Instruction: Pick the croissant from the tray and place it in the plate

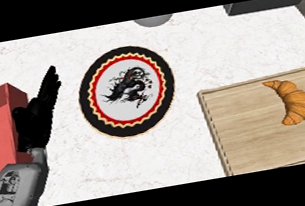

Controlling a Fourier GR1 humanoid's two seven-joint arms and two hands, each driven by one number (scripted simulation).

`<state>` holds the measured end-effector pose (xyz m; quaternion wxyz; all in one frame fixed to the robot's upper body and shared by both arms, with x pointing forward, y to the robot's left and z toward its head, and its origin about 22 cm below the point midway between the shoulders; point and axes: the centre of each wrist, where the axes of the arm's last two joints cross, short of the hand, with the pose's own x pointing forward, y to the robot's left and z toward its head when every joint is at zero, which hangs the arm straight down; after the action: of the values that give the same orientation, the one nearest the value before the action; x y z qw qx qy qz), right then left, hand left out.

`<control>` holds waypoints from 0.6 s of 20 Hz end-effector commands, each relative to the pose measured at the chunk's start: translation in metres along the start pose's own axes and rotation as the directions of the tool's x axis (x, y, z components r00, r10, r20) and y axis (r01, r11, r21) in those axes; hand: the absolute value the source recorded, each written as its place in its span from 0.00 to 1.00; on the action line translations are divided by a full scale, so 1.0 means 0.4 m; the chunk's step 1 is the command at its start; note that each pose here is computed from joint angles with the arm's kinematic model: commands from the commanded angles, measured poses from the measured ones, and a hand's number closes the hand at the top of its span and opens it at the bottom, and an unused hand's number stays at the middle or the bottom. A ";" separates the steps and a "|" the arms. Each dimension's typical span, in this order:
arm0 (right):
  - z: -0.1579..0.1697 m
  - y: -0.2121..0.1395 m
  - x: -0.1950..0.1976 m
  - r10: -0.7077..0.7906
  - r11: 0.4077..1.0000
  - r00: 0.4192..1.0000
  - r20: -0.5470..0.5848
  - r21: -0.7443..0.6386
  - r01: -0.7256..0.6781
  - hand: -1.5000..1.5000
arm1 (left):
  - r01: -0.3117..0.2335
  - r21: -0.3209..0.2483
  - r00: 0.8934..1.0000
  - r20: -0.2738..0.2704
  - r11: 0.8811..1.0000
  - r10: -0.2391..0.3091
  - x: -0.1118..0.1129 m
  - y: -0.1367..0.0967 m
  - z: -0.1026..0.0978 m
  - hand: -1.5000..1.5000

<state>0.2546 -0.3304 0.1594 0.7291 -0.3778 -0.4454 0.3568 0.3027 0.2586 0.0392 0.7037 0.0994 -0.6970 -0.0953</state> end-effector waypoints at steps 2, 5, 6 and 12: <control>-0.071 0.063 0.023 0.010 0.998 1.000 -0.029 0.057 -0.009 0.00 | 0.001 -0.011 1.000 0.017 1.000 -0.001 0.001 0.013 0.005 0.50; -0.066 0.031 0.038 0.030 0.996 0.999 -0.036 0.086 -0.027 0.00 | -0.008 -0.015 1.000 -0.004 1.000 0.008 0.027 -0.001 0.027 0.50; -0.065 0.087 -0.033 0.062 0.994 0.996 -0.059 0.098 -0.056 0.00 | -0.009 0.003 1.000 0.005 1.000 0.009 0.027 0.017 0.023 0.50; -0.130 0.117 -0.033 0.102 0.984 0.990 -0.097 0.157 -0.086 0.00 | 0.006 -0.005 1.000 0.015 1.000 -0.005 -0.046 -0.030 -0.019 0.50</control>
<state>0.2855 -0.3299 0.1104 0.7550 -0.3625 -0.3801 0.3924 0.3019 0.2583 0.0404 0.6998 0.0983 -0.7007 -0.0986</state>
